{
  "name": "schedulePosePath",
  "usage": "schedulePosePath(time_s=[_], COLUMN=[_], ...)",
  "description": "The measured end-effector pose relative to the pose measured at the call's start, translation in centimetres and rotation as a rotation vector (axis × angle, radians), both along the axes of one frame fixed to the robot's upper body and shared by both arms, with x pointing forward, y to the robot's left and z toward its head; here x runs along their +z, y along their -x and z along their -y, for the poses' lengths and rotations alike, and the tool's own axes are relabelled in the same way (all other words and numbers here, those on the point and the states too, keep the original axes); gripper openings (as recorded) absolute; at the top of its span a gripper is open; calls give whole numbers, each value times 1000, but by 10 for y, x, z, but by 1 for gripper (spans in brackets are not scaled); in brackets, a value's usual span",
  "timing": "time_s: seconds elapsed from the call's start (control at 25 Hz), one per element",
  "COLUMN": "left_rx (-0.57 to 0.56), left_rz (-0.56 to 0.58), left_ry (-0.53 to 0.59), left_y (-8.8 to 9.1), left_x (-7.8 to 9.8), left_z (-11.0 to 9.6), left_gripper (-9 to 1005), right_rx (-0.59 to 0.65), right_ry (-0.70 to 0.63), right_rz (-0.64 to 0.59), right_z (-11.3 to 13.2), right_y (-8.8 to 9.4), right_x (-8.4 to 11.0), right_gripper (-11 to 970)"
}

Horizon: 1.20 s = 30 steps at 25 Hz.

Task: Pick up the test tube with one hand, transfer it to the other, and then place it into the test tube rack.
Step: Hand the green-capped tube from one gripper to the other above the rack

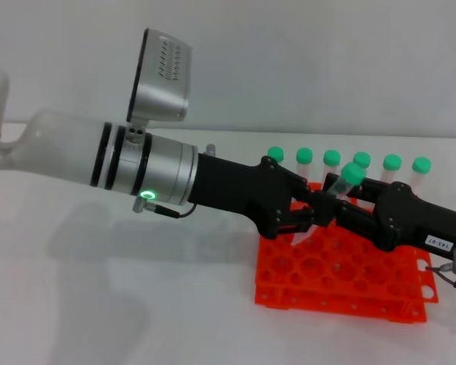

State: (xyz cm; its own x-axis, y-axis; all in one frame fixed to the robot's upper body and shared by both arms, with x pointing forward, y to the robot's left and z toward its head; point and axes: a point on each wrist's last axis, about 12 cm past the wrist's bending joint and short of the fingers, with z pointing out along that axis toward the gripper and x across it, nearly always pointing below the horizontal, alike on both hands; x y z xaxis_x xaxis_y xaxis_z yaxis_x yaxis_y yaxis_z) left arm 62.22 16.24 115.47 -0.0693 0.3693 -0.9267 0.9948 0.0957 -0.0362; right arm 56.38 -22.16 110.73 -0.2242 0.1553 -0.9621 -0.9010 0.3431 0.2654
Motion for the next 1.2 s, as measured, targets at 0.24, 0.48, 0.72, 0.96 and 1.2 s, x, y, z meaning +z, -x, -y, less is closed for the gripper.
schedulePosePath(time_s=[0.24,0.48,0.72,0.96,1.2], left_rx=[4,5,4,5,9], left_rz=[2,1,2,1,-1], left_ry=[-4,-4,-5,-5,-6], left_y=[-1,-1,-1,-1,0], left_x=[-1,-1,-1,-1,-2], left_z=[1,1,1,1,0], left_gripper=[199,199,200,199,205], right_rx=[2,0,-4,-7,-17], right_ry=[1,6,9,12,18], right_rz=[4,12,14,15,15], right_z=[-1,-1,-1,-1,0], right_y=[-1,-2,-2,-2,-3], right_x=[1,1,1,1,0], right_gripper=[422,413,402,336,304])
